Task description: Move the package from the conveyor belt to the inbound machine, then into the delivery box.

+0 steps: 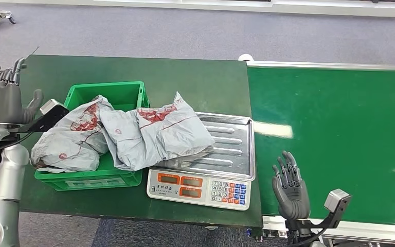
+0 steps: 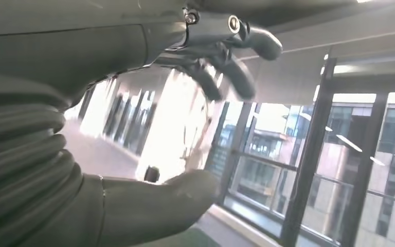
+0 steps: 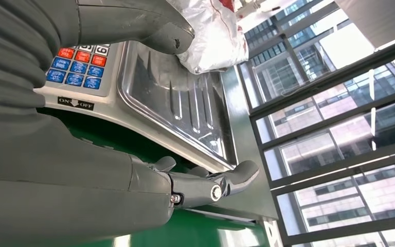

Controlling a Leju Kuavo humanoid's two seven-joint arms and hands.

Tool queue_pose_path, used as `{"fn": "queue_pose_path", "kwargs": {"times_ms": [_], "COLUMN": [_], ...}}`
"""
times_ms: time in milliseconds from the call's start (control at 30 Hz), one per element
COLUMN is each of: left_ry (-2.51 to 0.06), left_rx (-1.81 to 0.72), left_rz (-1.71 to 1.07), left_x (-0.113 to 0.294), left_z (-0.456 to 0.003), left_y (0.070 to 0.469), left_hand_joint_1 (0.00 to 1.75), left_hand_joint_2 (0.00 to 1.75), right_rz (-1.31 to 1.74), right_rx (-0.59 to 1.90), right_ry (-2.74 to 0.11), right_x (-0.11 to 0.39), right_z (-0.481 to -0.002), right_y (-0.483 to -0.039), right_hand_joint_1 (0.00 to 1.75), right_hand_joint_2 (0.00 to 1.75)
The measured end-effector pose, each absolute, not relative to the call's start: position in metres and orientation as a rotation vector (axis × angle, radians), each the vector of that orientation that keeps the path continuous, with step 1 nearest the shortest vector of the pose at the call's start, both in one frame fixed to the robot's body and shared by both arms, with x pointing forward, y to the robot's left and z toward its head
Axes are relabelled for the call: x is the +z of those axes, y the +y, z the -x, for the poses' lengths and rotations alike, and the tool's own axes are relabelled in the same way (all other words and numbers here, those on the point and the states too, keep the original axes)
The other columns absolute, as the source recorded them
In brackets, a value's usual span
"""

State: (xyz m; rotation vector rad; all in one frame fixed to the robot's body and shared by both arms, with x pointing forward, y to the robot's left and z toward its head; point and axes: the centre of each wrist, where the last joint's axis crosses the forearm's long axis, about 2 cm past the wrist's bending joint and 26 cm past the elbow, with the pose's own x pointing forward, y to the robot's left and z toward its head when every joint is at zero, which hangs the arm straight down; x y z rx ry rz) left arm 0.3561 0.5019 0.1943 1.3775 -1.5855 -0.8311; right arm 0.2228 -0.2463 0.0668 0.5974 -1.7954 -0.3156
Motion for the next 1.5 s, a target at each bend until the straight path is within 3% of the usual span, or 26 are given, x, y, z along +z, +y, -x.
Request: {"fn": "queue_pose_path", "kwargs": {"times_ms": [100,200,433,567,767,1067,1300,1500], "left_ry": [-1.683,-1.845,-2.035,-2.059,-1.981,-1.71,-1.444,-1.104], "left_rx": [-0.775,-0.653,-0.444,-0.516,-0.902,-1.567,-1.905,-2.056], "left_rz": [-1.174,-0.769,-0.238,-0.084,-0.106,-0.48,-0.517,-0.424], "left_x": [0.191,0.184,0.158,0.152,0.161,0.157,0.157,0.189], "left_z": [-0.353,-0.346,-0.327,-0.323,-0.335,-0.374,-0.404,-0.446], "left_y": [0.494,0.469,0.373,0.328,0.299,0.274,0.279,0.294], "left_hand_joint_1": [0.0,0.0,0.0,0.0,0.0,0.0,0.0,0.0], "left_hand_joint_2": [1.75,1.75,1.75,1.75,1.75,1.75,1.75,1.75], "right_rz": [-0.599,-0.597,-0.597,-0.591,-0.595,-0.627,-0.646,-0.657], "right_rx": [-0.316,-0.314,-0.323,-0.322,-0.328,-0.318,-0.32,-0.332], "right_ry": [-1.794,-1.795,-1.79,-1.784,-1.773,-1.765,-1.761,-1.758], "right_x": [0.067,0.068,0.066,0.065,0.064,0.063,0.063,0.062], "right_z": [-0.223,-0.224,-0.224,-0.224,-0.224,-0.231,-0.235,-0.236], "right_y": [-0.246,-0.246,-0.246,-0.245,-0.245,-0.242,-0.238,-0.237], "right_hand_joint_1": [0.0,0.0,0.0,0.0,0.0,0.0,0.0,0.0], "right_hand_joint_2": [1.75,1.75,1.75,1.75,1.75,1.75,1.75,1.75]}}
